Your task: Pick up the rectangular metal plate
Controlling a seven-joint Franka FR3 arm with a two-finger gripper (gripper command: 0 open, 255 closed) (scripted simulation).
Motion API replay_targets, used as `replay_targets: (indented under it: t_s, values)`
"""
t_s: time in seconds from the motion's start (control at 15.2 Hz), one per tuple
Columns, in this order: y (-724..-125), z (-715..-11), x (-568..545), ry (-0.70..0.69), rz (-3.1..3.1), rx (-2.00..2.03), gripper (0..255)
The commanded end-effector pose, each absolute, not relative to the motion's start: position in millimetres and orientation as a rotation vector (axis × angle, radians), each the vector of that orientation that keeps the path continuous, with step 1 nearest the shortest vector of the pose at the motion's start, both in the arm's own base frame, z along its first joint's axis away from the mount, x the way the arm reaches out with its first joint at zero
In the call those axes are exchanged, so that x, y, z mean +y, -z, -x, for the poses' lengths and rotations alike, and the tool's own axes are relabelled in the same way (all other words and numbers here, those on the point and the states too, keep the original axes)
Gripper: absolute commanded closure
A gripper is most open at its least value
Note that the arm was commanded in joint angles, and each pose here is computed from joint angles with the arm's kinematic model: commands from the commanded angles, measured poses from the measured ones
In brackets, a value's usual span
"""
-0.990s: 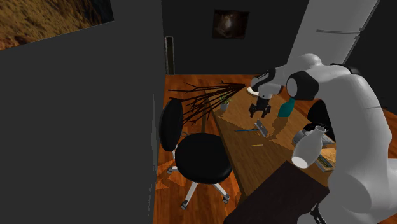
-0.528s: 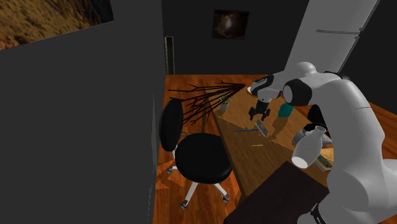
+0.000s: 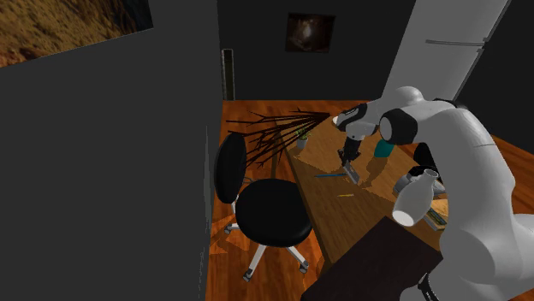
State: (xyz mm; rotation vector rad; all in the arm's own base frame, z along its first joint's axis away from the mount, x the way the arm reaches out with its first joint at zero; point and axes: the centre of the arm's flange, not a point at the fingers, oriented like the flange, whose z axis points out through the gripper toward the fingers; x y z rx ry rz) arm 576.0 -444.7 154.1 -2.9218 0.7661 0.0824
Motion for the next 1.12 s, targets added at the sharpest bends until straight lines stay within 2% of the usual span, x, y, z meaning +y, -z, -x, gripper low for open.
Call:
replay_targets:
  t_s: [0.0, 0.33, 1.06]
  values:
    - [-151, -578, -441, -0.088, 2.918, 0.76, 255]
    - [-150, -577, -442, -0.088, 2.918, 0.759, 255]
    - [-208, -577, -442, -0.088, 2.918, 0.759, 255]
